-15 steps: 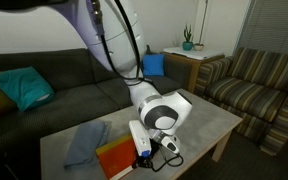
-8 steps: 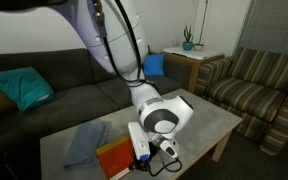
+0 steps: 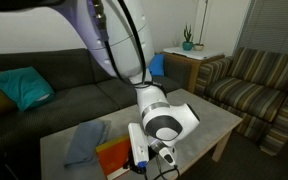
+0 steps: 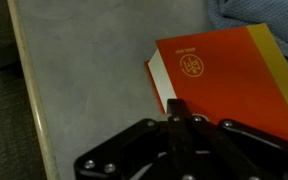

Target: Open the cover of the book on the table

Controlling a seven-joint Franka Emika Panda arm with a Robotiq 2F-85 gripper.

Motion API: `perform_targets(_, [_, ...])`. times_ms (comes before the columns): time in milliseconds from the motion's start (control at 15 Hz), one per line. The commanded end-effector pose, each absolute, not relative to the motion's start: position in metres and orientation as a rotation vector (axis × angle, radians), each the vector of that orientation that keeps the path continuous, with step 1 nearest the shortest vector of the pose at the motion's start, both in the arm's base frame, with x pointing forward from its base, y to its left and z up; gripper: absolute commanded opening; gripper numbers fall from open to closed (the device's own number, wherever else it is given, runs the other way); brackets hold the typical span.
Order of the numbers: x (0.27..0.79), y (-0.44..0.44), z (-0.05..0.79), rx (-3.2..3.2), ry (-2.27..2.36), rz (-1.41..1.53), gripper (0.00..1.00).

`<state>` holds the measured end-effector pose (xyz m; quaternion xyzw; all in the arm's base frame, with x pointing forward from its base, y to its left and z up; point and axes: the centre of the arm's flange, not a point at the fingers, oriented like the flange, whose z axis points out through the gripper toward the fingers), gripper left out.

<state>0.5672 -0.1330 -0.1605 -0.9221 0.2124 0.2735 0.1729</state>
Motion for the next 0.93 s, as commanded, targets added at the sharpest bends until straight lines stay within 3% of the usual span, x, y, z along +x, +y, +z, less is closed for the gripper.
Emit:
perform_targets(0, [0.592,-0.143,-0.192,-2.481,0.576,0.730,0.00])
perform_targets(867, [0.620,-0.119,-0.144,-2.432,0.427,0.526,0.00])
